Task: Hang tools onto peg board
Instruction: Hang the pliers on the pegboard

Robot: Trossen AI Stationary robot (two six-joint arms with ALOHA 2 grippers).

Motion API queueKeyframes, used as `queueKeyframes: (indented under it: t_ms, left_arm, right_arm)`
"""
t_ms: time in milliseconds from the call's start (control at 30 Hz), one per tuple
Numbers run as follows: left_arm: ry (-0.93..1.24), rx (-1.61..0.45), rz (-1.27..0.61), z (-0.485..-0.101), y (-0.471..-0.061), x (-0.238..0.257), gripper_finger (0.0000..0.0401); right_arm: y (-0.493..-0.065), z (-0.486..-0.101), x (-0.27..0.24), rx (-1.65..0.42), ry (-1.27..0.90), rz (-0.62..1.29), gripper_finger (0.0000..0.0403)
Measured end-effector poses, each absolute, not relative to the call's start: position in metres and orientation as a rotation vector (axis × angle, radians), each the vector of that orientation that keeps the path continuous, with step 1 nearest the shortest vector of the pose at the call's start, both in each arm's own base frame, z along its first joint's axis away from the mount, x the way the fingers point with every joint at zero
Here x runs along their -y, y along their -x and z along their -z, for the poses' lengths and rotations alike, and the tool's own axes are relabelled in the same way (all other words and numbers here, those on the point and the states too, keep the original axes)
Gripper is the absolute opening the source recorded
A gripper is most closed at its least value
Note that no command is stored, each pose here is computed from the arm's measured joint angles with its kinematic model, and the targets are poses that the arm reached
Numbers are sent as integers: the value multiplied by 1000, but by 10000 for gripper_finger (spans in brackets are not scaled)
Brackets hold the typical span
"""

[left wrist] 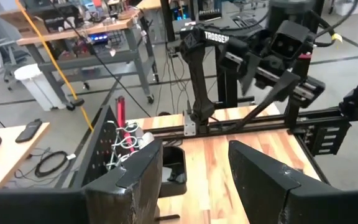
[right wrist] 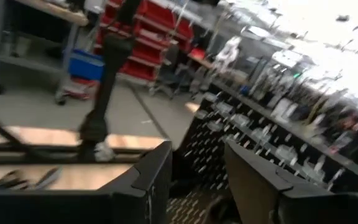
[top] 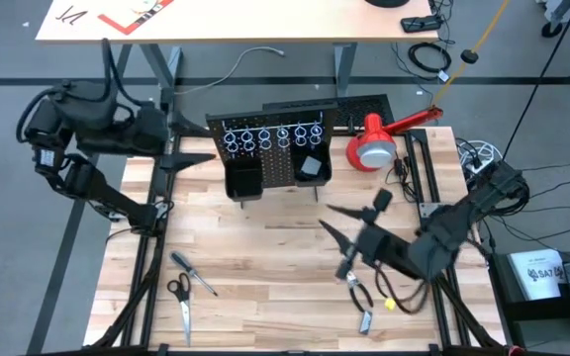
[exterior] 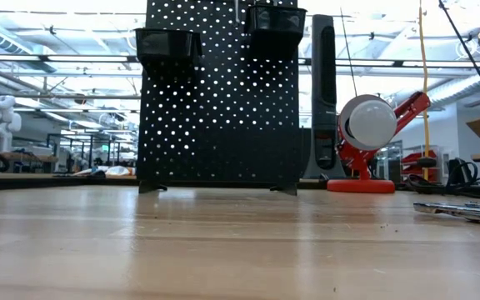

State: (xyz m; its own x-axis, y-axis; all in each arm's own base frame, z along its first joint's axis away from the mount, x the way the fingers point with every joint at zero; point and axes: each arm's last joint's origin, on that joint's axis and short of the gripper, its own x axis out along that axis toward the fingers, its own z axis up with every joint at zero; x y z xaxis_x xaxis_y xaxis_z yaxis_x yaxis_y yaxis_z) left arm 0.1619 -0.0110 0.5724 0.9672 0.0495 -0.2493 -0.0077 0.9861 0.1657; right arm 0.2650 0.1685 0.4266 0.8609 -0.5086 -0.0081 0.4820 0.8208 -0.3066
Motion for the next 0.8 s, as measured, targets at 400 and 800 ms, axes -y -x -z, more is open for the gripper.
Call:
queueKeyframes:
  t_ms: [400,800]
  left_arm:
    - [-133,-210,-35,-577,-159,11,194]
    - [-133,-208,-35,-577,-157,11,194]
  right_arm:
    - [-230,-358,-187,-530,-44,291,144]
    - [-226,-309,-199,-1046,-237,271,144]
